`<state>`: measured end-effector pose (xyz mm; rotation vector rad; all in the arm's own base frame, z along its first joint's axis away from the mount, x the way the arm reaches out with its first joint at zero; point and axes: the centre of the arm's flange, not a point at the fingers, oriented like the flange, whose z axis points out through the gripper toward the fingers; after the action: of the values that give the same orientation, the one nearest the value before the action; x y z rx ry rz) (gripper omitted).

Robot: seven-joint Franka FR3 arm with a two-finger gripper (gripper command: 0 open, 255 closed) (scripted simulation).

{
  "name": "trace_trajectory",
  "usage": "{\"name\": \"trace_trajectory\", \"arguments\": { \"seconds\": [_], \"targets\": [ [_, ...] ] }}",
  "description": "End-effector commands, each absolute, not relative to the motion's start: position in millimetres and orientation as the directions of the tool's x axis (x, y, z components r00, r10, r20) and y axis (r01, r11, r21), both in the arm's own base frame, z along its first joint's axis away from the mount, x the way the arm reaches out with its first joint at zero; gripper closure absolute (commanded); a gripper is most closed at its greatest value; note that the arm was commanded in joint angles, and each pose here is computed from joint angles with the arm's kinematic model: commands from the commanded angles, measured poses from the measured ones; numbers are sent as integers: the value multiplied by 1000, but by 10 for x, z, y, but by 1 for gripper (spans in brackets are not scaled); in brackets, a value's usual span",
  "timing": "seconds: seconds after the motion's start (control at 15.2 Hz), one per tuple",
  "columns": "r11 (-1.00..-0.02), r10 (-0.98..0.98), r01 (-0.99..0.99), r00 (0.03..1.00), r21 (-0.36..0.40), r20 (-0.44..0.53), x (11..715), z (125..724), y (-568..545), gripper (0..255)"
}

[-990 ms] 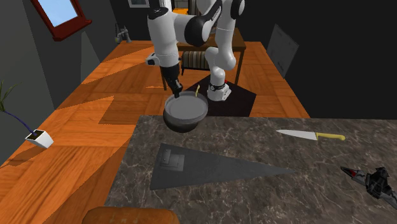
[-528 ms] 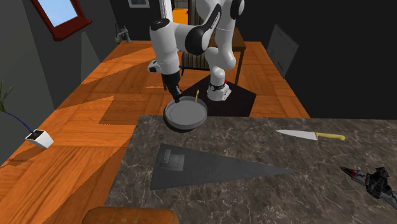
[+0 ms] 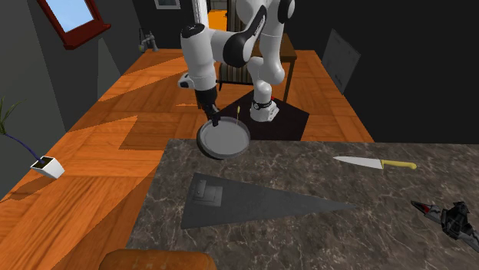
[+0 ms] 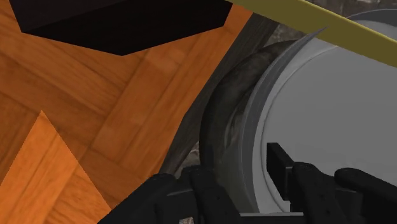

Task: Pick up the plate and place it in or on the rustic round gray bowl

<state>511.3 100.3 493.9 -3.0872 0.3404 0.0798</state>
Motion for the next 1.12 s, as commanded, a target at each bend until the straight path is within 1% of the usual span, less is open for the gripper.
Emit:
{"name": "trace_trajectory", "arguments": {
  "seconds": [0.0,0.26,0.53,1.06],
  "targets": [
    [-976,-214,-216,975,-29,-59,5112,4916,1020,0],
    [-976,-215,-217,975,-29,-59,5107,4917,1017,0],
    [-976,-215,-217,975,-29,-59,5133,5416,996,0],
    [-976,-215,-217,975,-29,-59,5133,5416,996,0]
  ]
}}
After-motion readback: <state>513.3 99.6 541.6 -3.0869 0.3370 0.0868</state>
